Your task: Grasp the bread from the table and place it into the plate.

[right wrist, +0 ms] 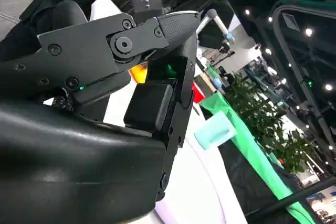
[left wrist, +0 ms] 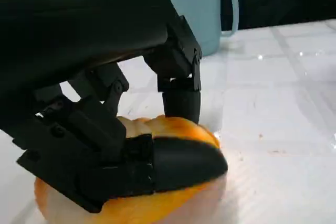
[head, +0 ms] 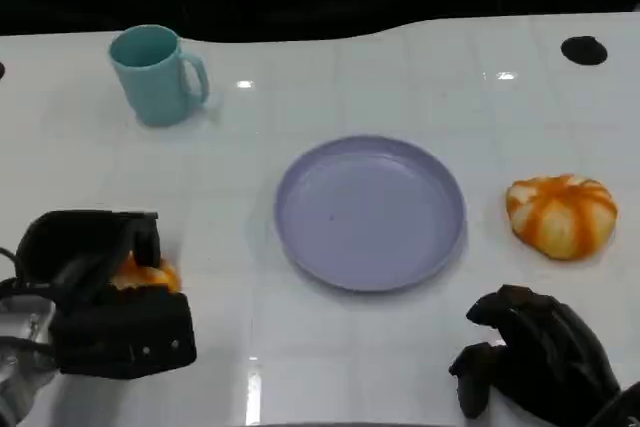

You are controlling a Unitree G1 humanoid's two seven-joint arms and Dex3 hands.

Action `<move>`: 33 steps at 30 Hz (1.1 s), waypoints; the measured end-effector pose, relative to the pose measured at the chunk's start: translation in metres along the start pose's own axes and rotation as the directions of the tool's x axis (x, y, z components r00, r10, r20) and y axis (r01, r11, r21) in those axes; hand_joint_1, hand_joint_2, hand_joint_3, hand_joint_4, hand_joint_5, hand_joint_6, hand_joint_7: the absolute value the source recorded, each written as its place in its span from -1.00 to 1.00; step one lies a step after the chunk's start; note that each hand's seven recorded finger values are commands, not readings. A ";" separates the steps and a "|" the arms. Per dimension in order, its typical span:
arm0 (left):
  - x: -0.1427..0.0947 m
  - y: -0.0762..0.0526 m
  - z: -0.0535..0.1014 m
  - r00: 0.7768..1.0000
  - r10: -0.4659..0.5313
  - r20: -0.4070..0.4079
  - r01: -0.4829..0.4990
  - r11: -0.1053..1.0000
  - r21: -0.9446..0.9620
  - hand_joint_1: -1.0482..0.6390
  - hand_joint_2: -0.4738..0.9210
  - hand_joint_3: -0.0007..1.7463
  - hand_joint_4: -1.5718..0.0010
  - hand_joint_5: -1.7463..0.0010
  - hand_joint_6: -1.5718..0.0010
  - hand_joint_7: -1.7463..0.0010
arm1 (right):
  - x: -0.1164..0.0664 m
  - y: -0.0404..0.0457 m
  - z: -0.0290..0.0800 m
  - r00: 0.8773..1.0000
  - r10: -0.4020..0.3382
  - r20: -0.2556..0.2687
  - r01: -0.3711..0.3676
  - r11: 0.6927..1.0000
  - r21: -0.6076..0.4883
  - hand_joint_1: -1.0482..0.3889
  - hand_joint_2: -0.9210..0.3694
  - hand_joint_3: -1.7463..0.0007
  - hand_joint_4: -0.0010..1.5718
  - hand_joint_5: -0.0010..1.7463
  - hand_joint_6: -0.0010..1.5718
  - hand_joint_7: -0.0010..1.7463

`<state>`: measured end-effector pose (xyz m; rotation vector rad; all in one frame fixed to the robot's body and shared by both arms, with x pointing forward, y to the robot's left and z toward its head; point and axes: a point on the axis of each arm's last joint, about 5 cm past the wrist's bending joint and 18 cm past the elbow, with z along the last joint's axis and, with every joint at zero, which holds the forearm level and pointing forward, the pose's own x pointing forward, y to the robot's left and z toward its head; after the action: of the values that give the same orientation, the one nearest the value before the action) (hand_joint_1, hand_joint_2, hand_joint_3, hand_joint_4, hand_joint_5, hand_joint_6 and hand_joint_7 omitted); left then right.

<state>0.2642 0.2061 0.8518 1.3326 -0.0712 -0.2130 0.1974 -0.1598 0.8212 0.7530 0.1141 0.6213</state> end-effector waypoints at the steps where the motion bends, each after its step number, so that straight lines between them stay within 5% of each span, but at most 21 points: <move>1: -0.001 -0.003 -0.001 1.000 0.017 -0.002 -0.017 1.000 -0.005 -1.00 0.21 1.00 -1.00 -0.98 -1.00 -0.75 | 0.000 0.0000 0.000 1.000 0.000 0.000 0.000 1.000 0.000 -0.58 -0.98 0.99 0.93 -0.07 1.00 -0.59; 5: -0.004 -0.013 -0.002 0.996 0.091 -0.002 -0.091 0.996 -0.022 -1.00 0.35 1.00 -1.00 -1.00 -1.00 -0.98 | 0.000 0.0001 0.000 1.000 -0.003 0.000 0.003 1.000 -0.001 -0.59 -0.98 0.99 0.93 -0.07 1.00 -0.58; 15: -0.012 -0.024 -0.001 0.970 0.241 0.020 -0.238 0.967 -0.096 -1.00 0.55 1.00 -1.00 -1.00 -1.00 -1.00 | 0.000 0.0001 0.000 1.000 -0.002 0.001 0.002 1.000 -0.001 -0.58 -0.98 0.99 0.92 -0.07 1.00 -0.60; 24: -0.014 -0.025 0.009 0.949 0.316 0.018 -0.296 0.906 -0.303 -1.00 0.70 1.00 -1.00 -1.00 -1.00 -1.00 | 0.000 0.0003 0.000 1.000 -0.003 0.001 0.003 1.000 -0.002 -0.55 -0.99 0.99 0.91 -0.06 1.00 -0.61; 33: -0.006 -0.020 0.026 0.932 0.360 0.026 -0.306 0.826 -0.474 -1.00 0.63 1.00 -1.00 -1.00 -1.00 -1.00 | 0.000 0.0002 0.000 1.000 -0.001 0.002 0.001 1.000 -0.002 -0.57 -0.99 0.99 0.91 -0.06 1.00 -0.62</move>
<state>0.2518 0.1776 0.8392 0.8080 -0.3309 -0.0017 0.1975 -0.1598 0.8215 0.7512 0.1123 0.6198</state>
